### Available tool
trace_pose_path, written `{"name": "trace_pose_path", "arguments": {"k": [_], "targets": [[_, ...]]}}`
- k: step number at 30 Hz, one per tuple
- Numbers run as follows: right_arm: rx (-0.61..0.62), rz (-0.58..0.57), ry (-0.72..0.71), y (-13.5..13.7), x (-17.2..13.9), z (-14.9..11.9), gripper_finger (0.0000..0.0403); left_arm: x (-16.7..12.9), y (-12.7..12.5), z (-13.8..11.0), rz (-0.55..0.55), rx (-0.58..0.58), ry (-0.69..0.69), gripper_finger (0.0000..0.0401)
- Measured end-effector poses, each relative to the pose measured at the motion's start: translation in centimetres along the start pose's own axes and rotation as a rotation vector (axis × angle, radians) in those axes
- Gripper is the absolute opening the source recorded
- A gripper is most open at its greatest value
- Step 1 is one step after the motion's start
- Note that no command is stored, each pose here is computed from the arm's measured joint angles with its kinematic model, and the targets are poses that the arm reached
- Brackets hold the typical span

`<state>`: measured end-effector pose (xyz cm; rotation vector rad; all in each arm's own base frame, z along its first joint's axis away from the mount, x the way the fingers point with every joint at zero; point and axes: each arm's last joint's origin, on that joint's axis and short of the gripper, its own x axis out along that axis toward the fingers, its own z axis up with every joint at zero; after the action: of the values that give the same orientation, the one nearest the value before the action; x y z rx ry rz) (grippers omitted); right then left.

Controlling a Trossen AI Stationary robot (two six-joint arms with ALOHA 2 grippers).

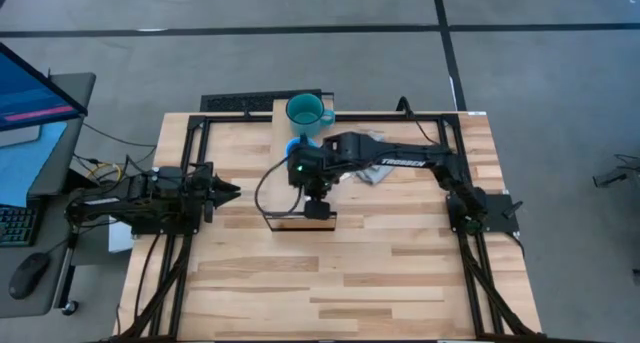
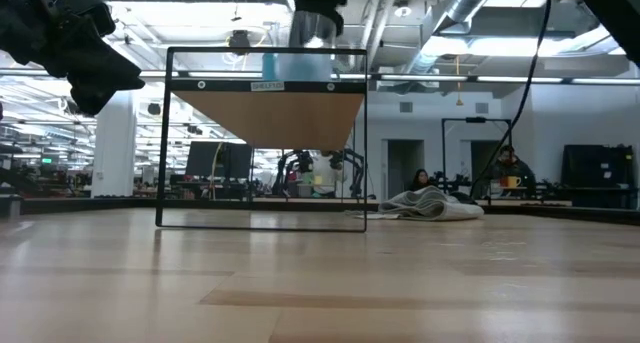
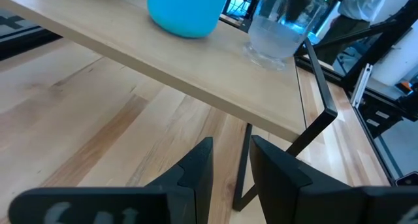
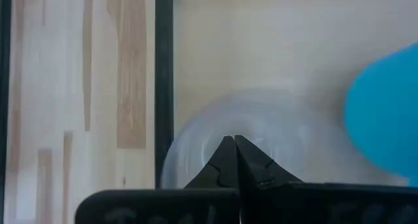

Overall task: Stack small to large cups/mugs on shelf
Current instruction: Put the transparent mug on the shelf, then return to Home Position

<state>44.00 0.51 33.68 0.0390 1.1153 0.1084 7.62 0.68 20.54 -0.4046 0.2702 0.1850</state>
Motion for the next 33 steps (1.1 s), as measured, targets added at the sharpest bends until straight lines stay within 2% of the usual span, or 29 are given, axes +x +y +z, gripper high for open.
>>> {"name": "trace_pose_path", "arguments": {"k": [6, 12, 21, 25, 30, 33], "targets": [[-0.030, 0.010, 0.023, 0.2, 1.8, 0.3, 0.0003, 0.0, 0.0, 0.0, 0.001, 0.000, 0.002, 0.0090], [-0.040, 0.002, -0.048, -0.1, 0.9, 0.9, 0.0003, 0.0, 0.0, 0.0, 0.001, 0.004, 0.002, 0.0090], [-0.039, 0.001, -0.051, -0.1, 0.5, 0.8, 0.0004, 0.0, 0.0, 0.0, 0.001, 0.003, 0.001, 0.0090], [-0.043, -0.003, -0.089, 0.1, -1.4, 0.7, 0.0005, 0.0, 0.0, 0.0, 0.001, 0.003, 0.002, 0.0090], [-0.039, -0.008, -0.181, 0.5, -5.4, 0.3, 0.0004, 0.0, 0.0, 0.0, 0.001, 0.003, 0.001, 0.0090], [-0.029, -0.062, -0.243, 0.8, -8.4, -0.3, 0.0003, 0.0, 0.0, 0.0, 0.000, 0.003, -0.001, 0.0090]]}}
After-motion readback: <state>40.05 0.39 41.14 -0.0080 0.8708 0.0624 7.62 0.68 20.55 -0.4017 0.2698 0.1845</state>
